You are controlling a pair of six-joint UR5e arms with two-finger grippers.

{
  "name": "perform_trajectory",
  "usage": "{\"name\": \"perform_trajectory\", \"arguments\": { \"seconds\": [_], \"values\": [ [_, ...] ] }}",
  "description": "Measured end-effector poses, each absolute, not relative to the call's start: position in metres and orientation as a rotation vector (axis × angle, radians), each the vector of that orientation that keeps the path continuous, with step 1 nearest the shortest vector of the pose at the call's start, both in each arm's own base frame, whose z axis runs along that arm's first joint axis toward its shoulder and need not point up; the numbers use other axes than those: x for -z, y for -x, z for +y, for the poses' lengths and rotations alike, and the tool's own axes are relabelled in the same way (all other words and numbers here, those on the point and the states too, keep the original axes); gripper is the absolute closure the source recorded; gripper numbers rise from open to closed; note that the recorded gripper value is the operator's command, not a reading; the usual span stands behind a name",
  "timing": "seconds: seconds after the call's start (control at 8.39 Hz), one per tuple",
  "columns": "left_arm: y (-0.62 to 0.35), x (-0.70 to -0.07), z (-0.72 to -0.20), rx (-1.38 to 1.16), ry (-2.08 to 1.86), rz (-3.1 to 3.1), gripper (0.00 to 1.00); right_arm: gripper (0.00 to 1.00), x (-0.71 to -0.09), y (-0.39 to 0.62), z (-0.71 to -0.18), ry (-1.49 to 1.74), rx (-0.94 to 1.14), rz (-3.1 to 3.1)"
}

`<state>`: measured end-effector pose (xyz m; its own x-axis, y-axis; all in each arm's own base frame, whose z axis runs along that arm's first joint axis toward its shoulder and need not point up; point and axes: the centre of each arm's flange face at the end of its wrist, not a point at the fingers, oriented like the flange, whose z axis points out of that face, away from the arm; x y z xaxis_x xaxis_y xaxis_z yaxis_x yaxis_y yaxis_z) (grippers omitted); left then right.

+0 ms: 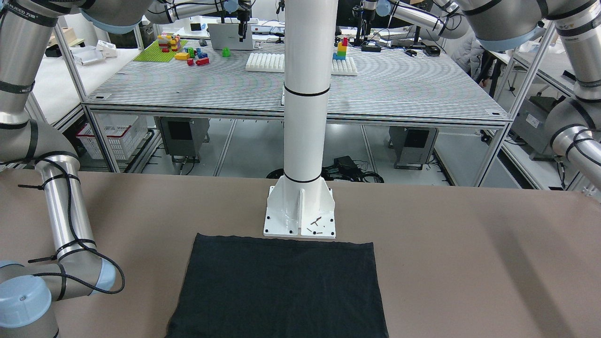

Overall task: Fold clothes
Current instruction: 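Move the right gripper down to the shoulder of the black T-shirt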

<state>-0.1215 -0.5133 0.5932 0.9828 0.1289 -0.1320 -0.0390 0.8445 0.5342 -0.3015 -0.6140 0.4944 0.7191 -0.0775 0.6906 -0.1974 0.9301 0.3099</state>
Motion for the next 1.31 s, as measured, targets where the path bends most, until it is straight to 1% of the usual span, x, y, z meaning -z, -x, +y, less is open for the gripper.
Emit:
{"name": "perform_trajectory", "arguments": {
  "seconds": [0.12, 0.36, 0.48, 0.6, 1.07, 1.31],
  "values": [
    [0.121, -0.593, -0.513, -0.089, -0.559, 0.166, 0.07, 0.3, -0.496, 0.308, -0.611, -0.375, -0.06, -0.771],
    [0.121, -0.594, -0.513, -0.088, -0.558, 0.165, 0.07, 0.45, -0.498, 0.318, -0.607, -0.367, -0.048, -0.771],
    [0.121, -0.593, -0.514, -0.088, -0.559, 0.166, 0.07, 0.75, -0.499, 0.322, -0.607, -0.363, -0.046, -0.769],
    [0.121, -0.593, -0.514, -0.089, -0.56, 0.167, 0.07, 1.0, -0.502, 0.324, -0.608, -0.358, -0.046, -0.767],
    [0.121, -0.59, -0.514, -0.084, -0.565, 0.172, 0.07, 1.0, -0.495, 0.325, -0.609, -0.362, -0.045, -0.777],
    [0.119, -0.585, -0.514, -0.085, -0.572, 0.176, 0.07, 1.0, -0.472, 0.322, -0.605, -0.393, -0.038, -0.805]
  ]
}}
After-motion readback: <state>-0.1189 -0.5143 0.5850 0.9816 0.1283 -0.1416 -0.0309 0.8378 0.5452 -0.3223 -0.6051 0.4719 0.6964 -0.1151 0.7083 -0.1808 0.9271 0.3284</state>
